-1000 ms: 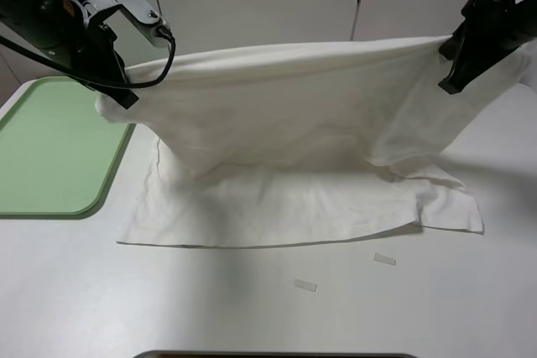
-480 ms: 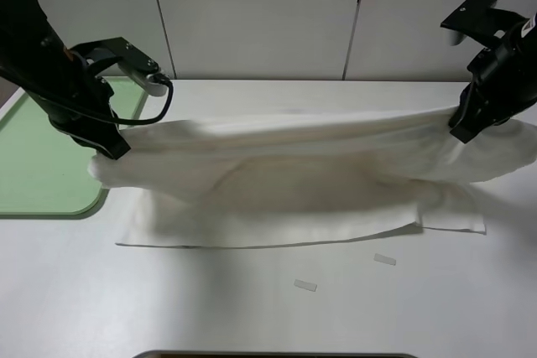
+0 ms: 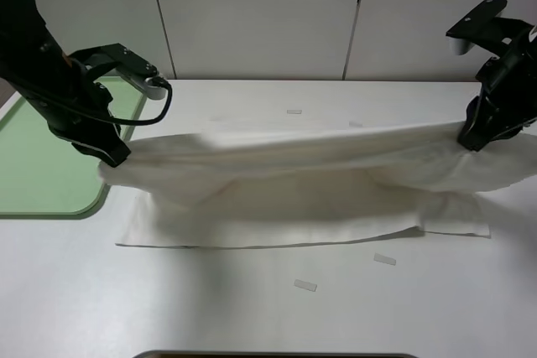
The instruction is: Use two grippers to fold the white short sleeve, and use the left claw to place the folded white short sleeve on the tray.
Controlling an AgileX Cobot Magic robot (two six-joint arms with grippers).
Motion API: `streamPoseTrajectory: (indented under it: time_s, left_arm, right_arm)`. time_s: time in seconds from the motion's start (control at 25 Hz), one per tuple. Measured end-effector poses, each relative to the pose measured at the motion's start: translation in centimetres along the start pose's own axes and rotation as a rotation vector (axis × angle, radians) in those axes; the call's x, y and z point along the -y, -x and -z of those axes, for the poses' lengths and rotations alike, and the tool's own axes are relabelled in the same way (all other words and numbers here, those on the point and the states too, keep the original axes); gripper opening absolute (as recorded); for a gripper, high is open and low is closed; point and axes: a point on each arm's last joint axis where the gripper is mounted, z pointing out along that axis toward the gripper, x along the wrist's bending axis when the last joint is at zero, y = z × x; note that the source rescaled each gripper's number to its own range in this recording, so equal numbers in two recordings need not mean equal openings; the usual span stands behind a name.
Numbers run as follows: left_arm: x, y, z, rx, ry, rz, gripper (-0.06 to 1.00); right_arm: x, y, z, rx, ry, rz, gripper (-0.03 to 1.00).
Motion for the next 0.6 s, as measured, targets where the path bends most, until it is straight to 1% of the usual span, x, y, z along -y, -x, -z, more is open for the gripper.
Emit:
streamPoseTrajectory:
  time_s: [0.04,0.08,0.12,0.16,0.24,0.32,0.6]
  left_arm:
    - [0.2,-0.22,-0.04,-0.009,-0.009,-0.006,0.45]
    - [0.31,-0.34,-0.09,-0.017,-0.013,-0.013,0.63]
    - [0.27,-0.46,-0.09,-0.025,-0.007,-0.014,0.77]
    - [0.17,-0.52,-0.1,-0.031,0.006,-0.014,0.85]
    - [-0.08,-0.63,-0.09,-0.043,0.033,-0.014,0.94]
    - [-0.26,-0.71,-0.08,-0.052,0.053,-0.014,0.97]
    - [-0.48,-0.83,-0.06,-0.064,0.079,-0.013,1.0]
  right_arm:
    - [0.2,0.14,0.05,0.009,-0.017,-0.007,0.45]
    - [0.38,0.3,0.04,0.013,-0.027,-0.023,0.67]
    - [0.47,0.41,0.04,0.018,-0.032,-0.037,0.79]
    - [0.5,0.46,0.04,0.024,-0.035,-0.045,0.87]
    - [0.52,0.5,0.04,0.029,-0.038,-0.058,0.96]
    - [0.53,0.52,0.04,0.031,-0.039,-0.062,0.98]
    - [0.54,0.52,0.04,0.032,-0.039,-0.063,1.0]
